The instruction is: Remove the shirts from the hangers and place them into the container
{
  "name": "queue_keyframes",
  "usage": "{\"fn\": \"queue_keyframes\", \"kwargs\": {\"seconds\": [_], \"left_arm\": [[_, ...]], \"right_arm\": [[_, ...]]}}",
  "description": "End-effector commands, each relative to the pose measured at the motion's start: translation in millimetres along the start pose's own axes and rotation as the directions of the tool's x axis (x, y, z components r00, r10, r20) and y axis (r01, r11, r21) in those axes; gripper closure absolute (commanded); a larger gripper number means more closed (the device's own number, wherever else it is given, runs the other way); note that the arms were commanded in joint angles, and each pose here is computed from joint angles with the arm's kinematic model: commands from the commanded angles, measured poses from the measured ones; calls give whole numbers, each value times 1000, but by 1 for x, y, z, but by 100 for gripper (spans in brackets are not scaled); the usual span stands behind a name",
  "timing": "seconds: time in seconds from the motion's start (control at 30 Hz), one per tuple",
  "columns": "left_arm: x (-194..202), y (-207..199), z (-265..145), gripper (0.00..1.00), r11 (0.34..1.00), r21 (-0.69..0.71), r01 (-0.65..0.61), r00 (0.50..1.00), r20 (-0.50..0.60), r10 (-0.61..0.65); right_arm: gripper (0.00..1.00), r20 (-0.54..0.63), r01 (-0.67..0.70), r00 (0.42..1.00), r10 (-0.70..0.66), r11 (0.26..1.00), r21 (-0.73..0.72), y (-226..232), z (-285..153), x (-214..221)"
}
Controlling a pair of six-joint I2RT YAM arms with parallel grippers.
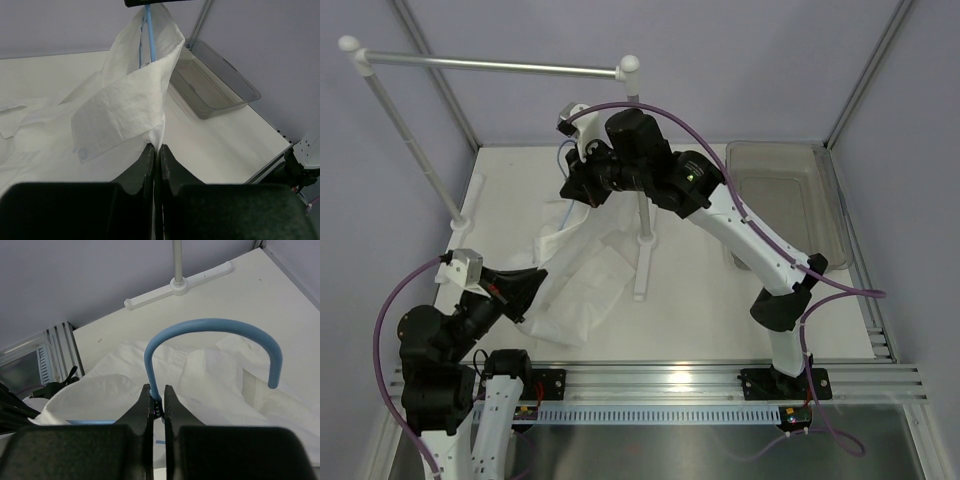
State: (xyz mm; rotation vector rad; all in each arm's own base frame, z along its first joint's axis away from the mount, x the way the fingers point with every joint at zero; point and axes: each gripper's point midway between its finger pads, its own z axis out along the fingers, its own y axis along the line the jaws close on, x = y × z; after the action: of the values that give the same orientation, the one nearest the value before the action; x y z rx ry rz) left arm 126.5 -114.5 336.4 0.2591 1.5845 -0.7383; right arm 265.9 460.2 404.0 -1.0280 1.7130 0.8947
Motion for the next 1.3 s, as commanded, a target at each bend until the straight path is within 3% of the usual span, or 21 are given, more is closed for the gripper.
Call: {"fn": "queue_keyframes", "kwargs": {"seconds": [0.0,0.03,0.13,0.37,0.57,0.67,0.8,0.83,0.9,1.1,1.27], "left_arm": [[-11,-14,-7,87,998,41,-42,999,36,41],[-12,-13,-8,67,998,29,-48,998,42,47],[-12,-11,-12,49,998,3,-67,997,49,67],[-1,2,-15,42,996,-57,-66,997,21,68],[15,15,-17,43,992,-114,-48,999,4,49],[16,14,-20,49,992,-121,-43,999,18,46],[12,26,-26,73,977,-211,-17,999,26,23],[12,27,-25,83,976,-218,-9,1000,22,14],[13,29,-25,92,973,-229,11,1000,16,-8],[20,27,-28,91,971,-233,45,999,5,-45],[28,28,-31,74,967,-242,74,997,2,-76]], "right_arm": [[100,63,-9,998,10,1000,-7,17,-18,-21],[100,65,-10,998,10,1000,1,15,-18,-22],[100,75,-7,997,5,1000,29,10,-18,-24],[100,98,52,993,-69,985,167,-16,-15,-34],[100,125,109,982,-143,963,248,-32,-17,-47],[100,130,131,976,-173,950,282,-39,-14,-50],[100,117,158,972,-203,937,312,-47,-7,-48],[100,114,161,972,-205,936,314,-48,-4,-47],[100,123,162,970,-210,935,315,-49,-3,-49],[100,157,158,964,-217,934,320,-56,-5,-60],[100,183,145,960,-210,938,316,-60,-10,-69]]}}
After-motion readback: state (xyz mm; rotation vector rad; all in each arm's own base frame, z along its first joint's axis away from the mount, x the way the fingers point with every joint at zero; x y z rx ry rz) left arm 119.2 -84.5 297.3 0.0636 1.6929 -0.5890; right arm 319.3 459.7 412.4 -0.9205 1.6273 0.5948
